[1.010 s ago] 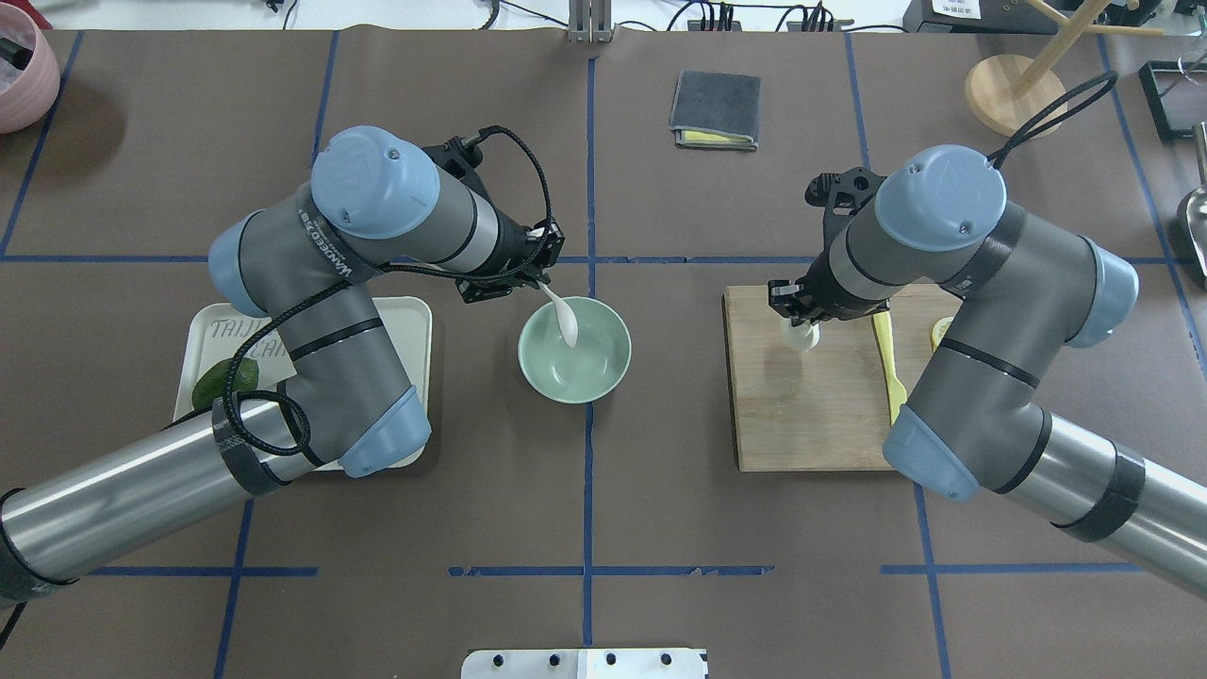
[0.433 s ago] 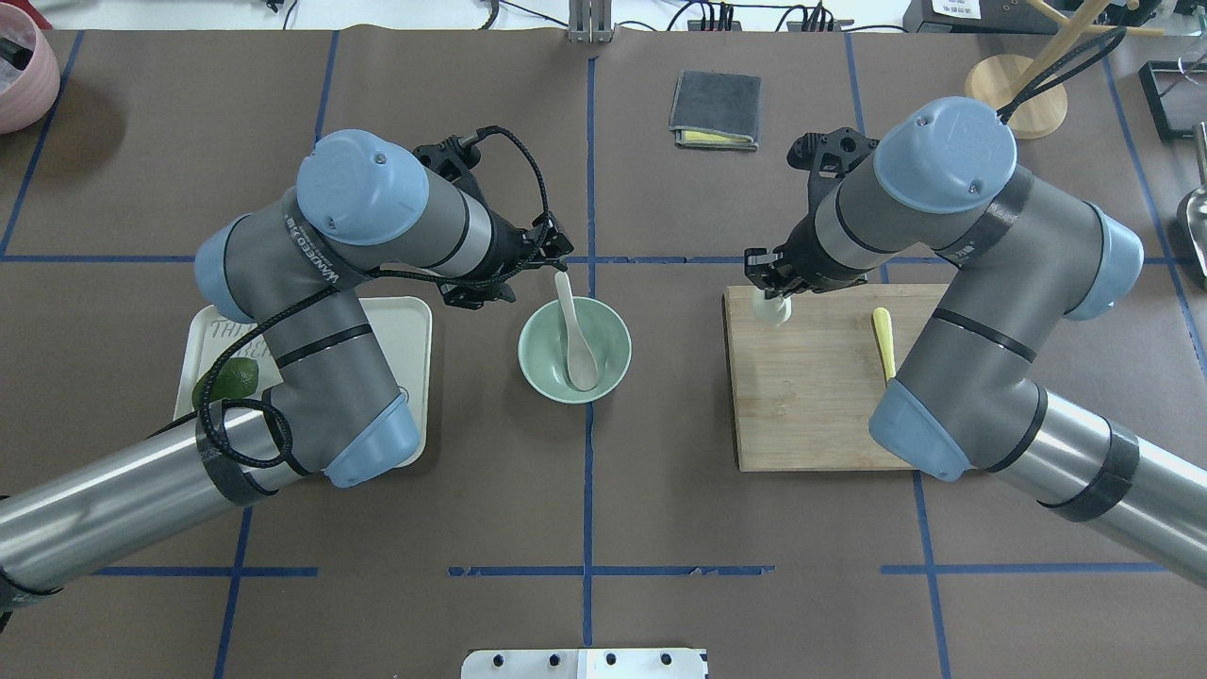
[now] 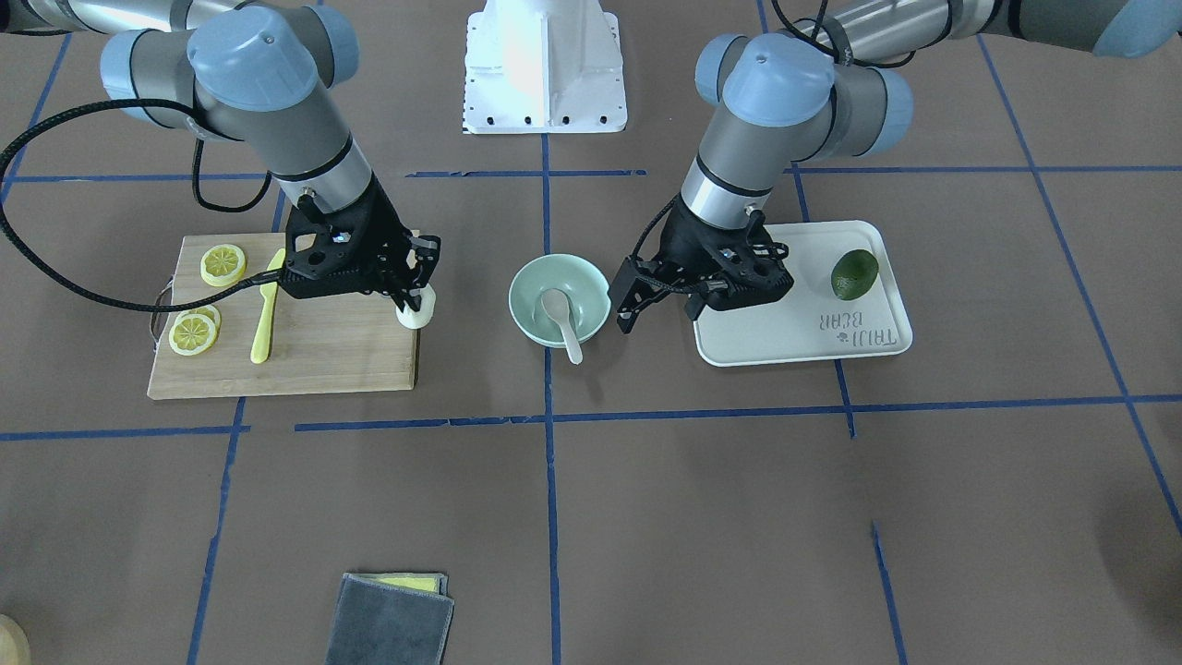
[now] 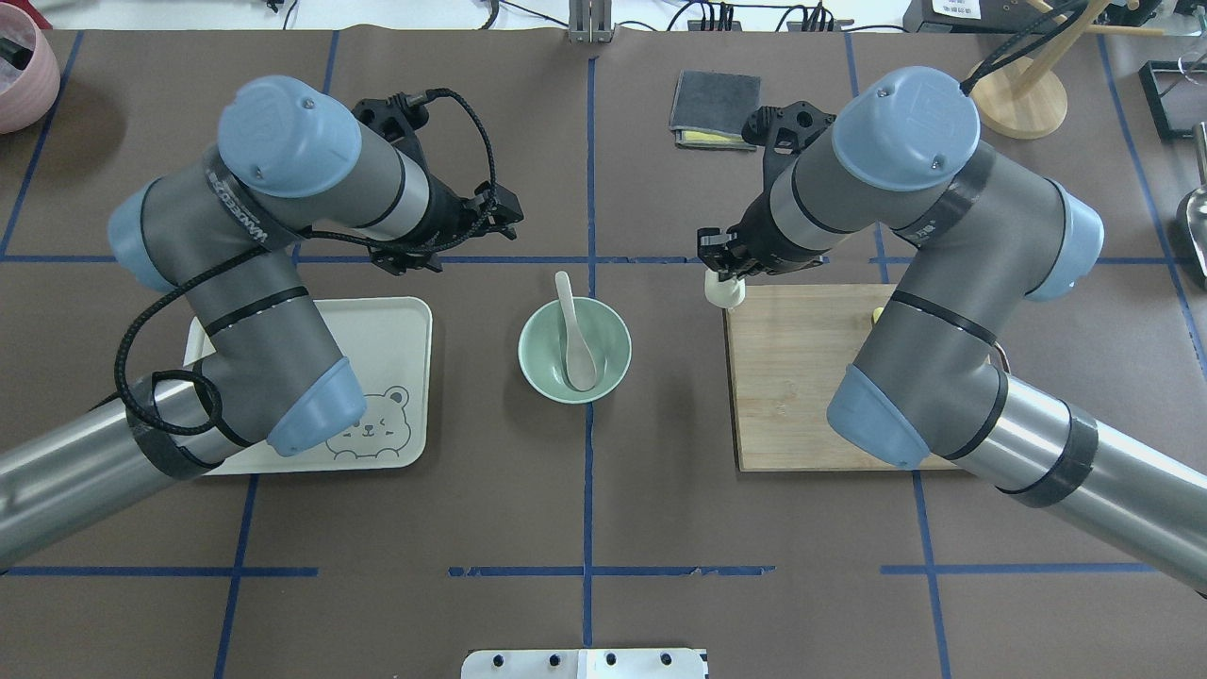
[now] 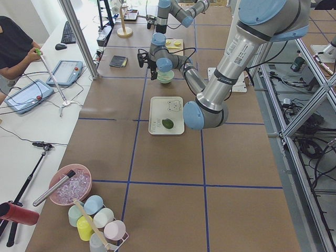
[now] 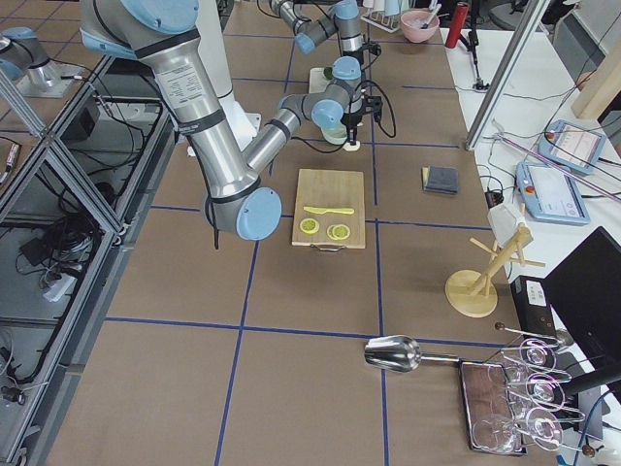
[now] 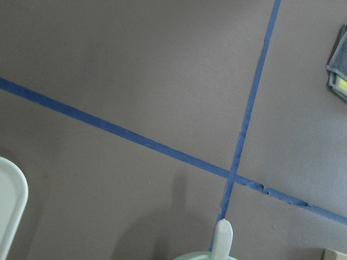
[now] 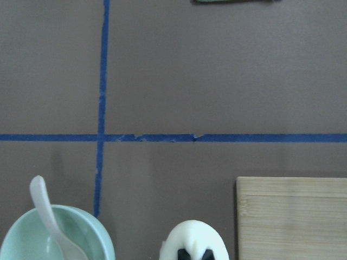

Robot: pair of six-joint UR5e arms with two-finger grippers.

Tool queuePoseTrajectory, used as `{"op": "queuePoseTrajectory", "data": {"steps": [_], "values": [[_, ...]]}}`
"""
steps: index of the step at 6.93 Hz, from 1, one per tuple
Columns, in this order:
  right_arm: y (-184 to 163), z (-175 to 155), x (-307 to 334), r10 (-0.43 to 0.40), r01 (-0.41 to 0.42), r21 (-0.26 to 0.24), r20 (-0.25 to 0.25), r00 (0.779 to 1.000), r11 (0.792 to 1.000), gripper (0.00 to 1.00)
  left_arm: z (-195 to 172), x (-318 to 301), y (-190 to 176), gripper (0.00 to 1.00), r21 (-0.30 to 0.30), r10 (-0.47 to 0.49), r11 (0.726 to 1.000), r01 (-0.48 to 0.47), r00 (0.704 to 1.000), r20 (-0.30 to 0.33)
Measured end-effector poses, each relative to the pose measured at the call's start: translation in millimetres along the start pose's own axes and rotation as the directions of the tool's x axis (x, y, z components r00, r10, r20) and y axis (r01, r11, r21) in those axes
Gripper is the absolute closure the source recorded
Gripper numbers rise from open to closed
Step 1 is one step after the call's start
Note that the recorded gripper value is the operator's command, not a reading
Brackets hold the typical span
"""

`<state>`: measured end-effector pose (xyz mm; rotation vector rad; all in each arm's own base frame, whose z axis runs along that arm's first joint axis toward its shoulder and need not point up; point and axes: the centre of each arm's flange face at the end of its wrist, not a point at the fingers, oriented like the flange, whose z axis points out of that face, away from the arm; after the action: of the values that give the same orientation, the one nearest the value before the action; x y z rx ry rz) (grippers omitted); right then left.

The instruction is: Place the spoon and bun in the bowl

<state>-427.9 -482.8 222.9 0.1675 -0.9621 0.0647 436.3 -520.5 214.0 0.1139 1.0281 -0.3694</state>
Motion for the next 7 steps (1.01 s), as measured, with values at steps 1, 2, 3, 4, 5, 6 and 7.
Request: {"op": "queuePoseTrajectory", "data": {"steps": [1, 2, 3, 4, 5, 6, 7], "values": [[3, 3, -25, -0.019, 0.020, -0.007, 0.020, 1.000, 1.000, 1.00, -18, -21, -27, 0.00, 0.023, 0.070, 0.997, -0.072, 0.996, 0.052], [8, 9, -51, -0.037, 0.037, -0.018, 0.034, 0.999, 0.999, 1.00, -38, -48, -47, 0.00, 0.038, 0.144, 0.988, -0.148, 0.985, 0.099], [18, 22, -77, -0.057, 0.058, -0.033, 0.050, 0.997, 0.998, 1.00, -56, -73, -65, 0.00, 0.045, 0.224, 0.972, -0.233, 0.964, 0.144], [31, 38, -97, -0.070, 0.072, -0.039, 0.065, 0.995, 0.997, 1.00, -71, -94, -83, 0.00, 0.049, 0.285, 0.953, -0.299, 0.941, 0.182], [41, 51, -109, -0.069, 0.071, -0.032, 0.070, 0.995, 0.997, 0.67, -84, -118, -103, 0.00, 0.054, 0.332, 0.935, -0.350, 0.918, 0.217], [46, 57, -116, -0.066, 0.067, -0.020, 0.070, 0.995, 0.998, 0.01, -96, -141, -122, 0.00, 0.056, 0.370, 0.917, -0.394, 0.895, 0.248], [47, 58, -122, -0.063, 0.065, -0.013, 0.073, 0.995, 0.998, 0.00, -108, -164, -139, 0.00, 0.054, 0.406, 0.898, -0.436, 0.870, 0.279]]}}
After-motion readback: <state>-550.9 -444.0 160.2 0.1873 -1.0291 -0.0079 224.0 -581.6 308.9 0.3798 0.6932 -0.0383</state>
